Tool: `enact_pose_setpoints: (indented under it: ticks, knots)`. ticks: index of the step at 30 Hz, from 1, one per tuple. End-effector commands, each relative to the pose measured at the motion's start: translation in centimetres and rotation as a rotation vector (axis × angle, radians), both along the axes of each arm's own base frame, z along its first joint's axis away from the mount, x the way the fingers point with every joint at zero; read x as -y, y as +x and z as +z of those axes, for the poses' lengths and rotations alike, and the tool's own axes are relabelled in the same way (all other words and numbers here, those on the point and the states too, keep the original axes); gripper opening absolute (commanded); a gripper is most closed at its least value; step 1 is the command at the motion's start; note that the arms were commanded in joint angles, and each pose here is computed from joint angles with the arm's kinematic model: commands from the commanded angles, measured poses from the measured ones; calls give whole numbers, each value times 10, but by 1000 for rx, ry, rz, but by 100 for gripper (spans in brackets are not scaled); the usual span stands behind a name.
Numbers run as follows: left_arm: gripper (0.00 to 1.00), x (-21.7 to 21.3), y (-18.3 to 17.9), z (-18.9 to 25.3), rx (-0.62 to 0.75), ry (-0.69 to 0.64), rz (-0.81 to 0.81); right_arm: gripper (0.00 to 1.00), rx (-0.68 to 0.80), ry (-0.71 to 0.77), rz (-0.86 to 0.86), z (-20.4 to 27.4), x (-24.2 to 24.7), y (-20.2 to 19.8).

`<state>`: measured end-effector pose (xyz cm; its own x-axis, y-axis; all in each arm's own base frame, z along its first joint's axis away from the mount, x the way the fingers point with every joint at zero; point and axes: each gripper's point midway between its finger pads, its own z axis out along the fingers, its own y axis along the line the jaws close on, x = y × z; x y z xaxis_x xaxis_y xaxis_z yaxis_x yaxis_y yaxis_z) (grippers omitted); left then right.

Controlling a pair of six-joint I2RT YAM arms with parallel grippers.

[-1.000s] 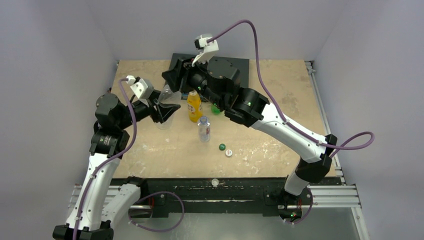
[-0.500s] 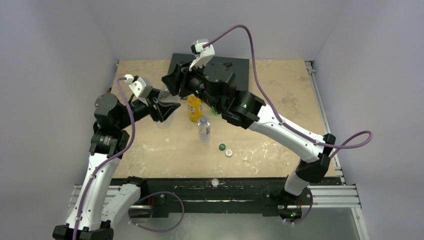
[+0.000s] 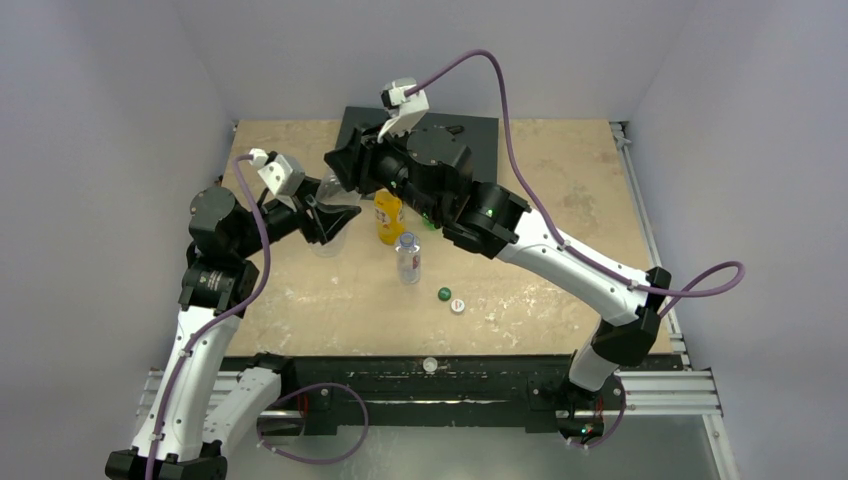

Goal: Unscrew the bottle caps

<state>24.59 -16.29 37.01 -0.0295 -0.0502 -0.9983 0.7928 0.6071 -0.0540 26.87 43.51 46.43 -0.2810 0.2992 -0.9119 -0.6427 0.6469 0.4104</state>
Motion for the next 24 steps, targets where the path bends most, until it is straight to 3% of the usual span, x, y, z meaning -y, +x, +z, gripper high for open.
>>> enact_pose_setpoints:
  ticks: [1, 8, 11, 13, 24]
  knots:
    - [33, 0, -5, 19, 59, -12, -4, 39, 65, 81, 1, 42, 17, -9]
    - [33, 0, -6, 19, 59, -10, -3, 30, 81, 78, -12, 48, 24, -10]
    - [33, 0, -6, 18, 55, -13, -6, 47, 87, 83, -8, 52, 26, -11]
    - [33, 0, -6, 18, 51, -16, -7, 51, 89, 89, -7, 53, 25, -11]
    - [32, 0, -8, 22, 61, -20, -7, 41, 77, 104, 16, 50, 20, -14]
